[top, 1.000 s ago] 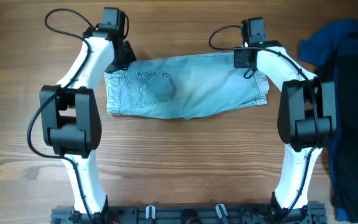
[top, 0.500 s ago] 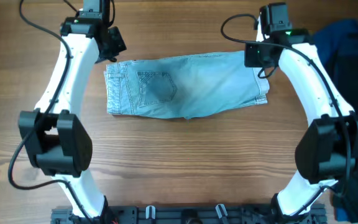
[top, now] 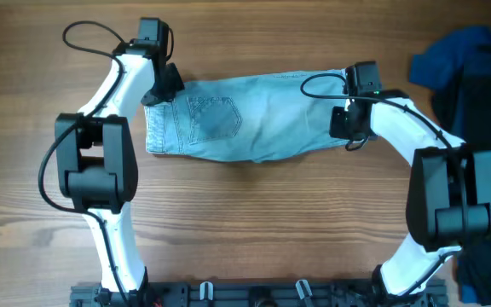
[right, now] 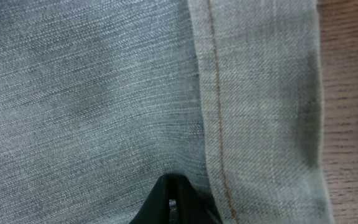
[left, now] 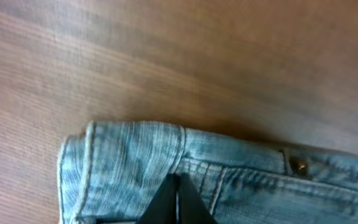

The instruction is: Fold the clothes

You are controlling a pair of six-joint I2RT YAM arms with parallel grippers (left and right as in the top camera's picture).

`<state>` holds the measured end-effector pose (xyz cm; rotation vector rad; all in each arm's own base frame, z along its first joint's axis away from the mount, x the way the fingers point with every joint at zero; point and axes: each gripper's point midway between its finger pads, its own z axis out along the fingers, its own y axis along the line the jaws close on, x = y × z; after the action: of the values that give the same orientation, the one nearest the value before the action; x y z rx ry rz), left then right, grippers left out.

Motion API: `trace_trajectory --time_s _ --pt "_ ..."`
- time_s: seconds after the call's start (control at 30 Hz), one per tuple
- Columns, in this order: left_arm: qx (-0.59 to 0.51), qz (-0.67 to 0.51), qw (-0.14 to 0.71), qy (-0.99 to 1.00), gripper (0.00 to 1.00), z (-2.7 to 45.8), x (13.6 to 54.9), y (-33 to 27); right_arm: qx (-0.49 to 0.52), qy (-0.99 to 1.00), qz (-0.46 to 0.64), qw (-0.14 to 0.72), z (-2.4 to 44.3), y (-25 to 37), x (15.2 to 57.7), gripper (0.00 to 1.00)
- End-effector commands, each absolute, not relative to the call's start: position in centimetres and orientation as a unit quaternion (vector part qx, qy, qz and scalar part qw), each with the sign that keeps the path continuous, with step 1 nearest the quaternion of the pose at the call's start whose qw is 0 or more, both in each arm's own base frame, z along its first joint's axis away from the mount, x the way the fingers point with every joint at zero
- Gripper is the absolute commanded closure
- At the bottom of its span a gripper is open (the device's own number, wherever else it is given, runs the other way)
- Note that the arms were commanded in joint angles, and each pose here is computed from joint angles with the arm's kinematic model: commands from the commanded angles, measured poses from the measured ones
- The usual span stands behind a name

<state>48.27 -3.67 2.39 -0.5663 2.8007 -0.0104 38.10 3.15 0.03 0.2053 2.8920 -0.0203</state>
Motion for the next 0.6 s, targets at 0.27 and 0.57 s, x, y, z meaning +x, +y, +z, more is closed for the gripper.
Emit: trace_trajectory --time_s 0.27,0.57 --pt "-0.185 0.016 0.254 0.949 0.96 7.4 53.6 1.5 0.075 0.983 -0.02 0.166 4.3 2.1 40.7 0.96" --pt "-0.115 -0.141 0.292 0.939 0.77 16.0 53.1 -9.1 0.12 0.97 0.056 0.203 11.4 -0.8 41.5 0.67"
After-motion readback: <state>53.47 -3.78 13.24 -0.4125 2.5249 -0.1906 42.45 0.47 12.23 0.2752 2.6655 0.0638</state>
